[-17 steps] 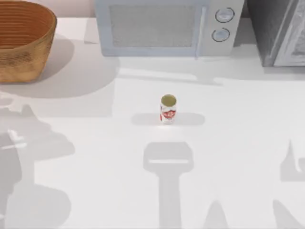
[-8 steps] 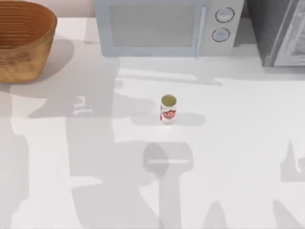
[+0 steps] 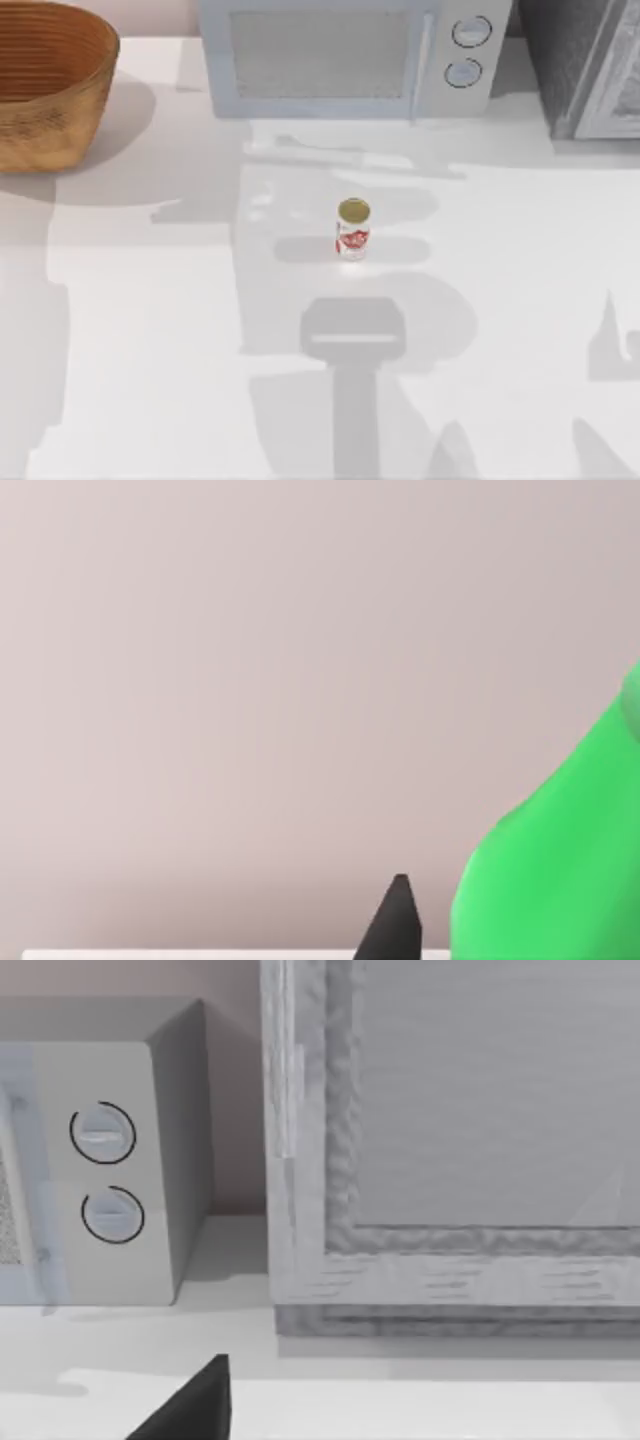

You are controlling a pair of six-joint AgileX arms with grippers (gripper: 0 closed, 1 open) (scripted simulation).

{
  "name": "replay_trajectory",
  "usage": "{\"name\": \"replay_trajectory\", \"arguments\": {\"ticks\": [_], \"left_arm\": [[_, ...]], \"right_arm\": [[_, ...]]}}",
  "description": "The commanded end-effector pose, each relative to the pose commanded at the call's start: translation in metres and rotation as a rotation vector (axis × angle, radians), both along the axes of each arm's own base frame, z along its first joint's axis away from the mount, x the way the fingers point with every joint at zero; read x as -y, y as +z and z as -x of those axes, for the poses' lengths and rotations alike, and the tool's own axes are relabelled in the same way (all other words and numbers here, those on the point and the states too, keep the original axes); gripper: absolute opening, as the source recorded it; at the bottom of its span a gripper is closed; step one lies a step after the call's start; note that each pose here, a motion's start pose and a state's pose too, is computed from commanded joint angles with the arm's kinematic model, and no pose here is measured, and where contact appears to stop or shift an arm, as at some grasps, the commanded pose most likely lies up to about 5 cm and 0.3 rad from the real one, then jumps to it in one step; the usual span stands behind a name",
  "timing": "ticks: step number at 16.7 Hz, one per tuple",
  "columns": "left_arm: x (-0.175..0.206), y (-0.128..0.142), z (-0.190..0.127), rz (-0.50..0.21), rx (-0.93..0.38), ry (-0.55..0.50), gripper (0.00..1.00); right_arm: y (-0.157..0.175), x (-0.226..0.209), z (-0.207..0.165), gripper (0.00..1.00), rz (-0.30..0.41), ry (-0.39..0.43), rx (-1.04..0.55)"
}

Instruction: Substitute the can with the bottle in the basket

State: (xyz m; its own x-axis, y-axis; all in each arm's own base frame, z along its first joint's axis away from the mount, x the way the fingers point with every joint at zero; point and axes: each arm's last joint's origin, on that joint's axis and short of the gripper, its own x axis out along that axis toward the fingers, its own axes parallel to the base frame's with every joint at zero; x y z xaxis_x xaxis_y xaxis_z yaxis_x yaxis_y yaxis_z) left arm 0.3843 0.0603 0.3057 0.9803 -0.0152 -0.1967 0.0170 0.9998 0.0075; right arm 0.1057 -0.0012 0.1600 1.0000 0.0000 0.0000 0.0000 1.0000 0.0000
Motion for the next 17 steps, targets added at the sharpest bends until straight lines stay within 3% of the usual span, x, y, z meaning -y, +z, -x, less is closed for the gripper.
{"name": "replay_trajectory", "arguments": {"ticks": [5, 11, 15, 17], "left_arm": [[-0.002, -0.007, -0.010, -0.001, 0.002, 0.003, 0.00], [0.000, -0.041, -0.048, 0.000, -0.001, 0.000, 0.00], [0.001, -0.042, -0.050, 0.000, 0.000, 0.000, 0.00], [0.001, -0.042, -0.050, 0.000, 0.000, 0.000, 0.15]], "right_arm": [[0.000, 0.000, 0.000, 1.00, 0.000, 0.000, 0.000], [0.000, 0.000, 0.000, 1.00, 0.000, 0.000, 0.000], [0.000, 0.000, 0.000, 1.00, 0.000, 0.000, 0.000], [0.000, 0.000, 0.000, 1.00, 0.000, 0.000, 0.000]]}}
